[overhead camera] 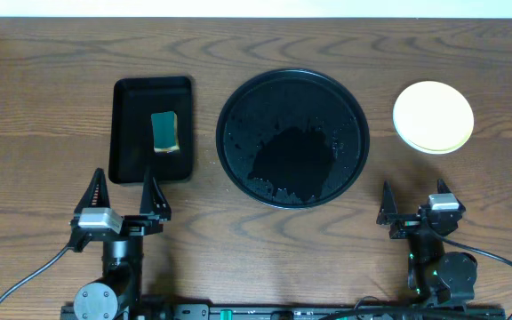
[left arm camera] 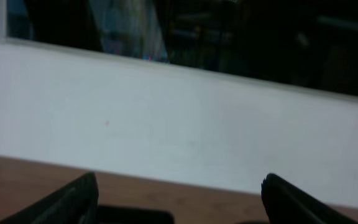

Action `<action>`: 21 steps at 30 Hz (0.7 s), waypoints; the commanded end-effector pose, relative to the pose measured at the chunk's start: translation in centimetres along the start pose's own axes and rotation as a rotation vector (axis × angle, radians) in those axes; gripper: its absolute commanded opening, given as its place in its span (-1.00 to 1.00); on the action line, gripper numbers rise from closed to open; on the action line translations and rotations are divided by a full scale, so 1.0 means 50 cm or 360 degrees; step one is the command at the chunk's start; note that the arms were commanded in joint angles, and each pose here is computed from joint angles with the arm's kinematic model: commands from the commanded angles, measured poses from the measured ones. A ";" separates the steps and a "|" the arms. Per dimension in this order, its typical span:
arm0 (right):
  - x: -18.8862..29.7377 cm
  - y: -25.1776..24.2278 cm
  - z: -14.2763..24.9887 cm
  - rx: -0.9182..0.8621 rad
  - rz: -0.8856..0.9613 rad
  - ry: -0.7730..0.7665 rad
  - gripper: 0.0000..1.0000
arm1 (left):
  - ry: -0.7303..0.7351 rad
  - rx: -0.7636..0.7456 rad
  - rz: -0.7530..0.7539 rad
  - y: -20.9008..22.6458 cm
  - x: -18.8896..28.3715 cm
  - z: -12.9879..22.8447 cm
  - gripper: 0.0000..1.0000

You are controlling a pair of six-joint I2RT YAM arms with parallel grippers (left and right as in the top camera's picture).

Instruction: Clean dirty plates on tray and stack at the side

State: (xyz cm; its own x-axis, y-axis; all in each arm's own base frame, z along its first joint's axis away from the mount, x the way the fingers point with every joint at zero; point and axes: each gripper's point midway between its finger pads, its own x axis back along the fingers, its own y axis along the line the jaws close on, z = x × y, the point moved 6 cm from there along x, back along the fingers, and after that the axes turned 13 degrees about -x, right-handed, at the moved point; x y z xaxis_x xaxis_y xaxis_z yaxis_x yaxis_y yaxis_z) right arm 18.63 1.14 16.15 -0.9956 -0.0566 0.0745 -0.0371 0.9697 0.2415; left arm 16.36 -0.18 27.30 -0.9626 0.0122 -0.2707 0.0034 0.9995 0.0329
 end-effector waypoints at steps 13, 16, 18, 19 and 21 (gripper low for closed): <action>0.000 -0.002 0.001 -0.0023 0.0007 0.0000 0.99 | 0.0326 0.0077 -0.0040 0.000 0.003 0.177 0.68; 0.000 -0.002 0.001 -0.0023 0.0007 0.0000 0.99 | 0.0457 0.0075 -0.0043 0.000 0.010 0.207 0.68; 0.000 -0.002 0.001 -0.0023 0.0007 0.0000 0.99 | 0.0552 0.0073 -0.0042 -0.001 0.017 0.228 0.68; 0.000 -0.002 0.001 -0.0023 0.0007 0.0000 0.98 | 0.0614 0.0072 -0.0041 -0.002 0.022 0.241 0.68; 0.000 -0.002 0.001 -0.0023 0.0007 0.0000 0.99 | 0.0686 0.0063 -0.0039 -0.002 0.029 0.257 0.68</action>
State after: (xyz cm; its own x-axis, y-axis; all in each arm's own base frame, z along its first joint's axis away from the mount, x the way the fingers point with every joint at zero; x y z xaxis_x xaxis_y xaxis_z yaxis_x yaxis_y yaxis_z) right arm 18.63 1.14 16.16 -0.9957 -0.0562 0.0741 -0.0368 0.9696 0.2418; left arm 18.62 -0.05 15.84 -0.9956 -0.0009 0.0942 -0.0010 1.0000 -0.0015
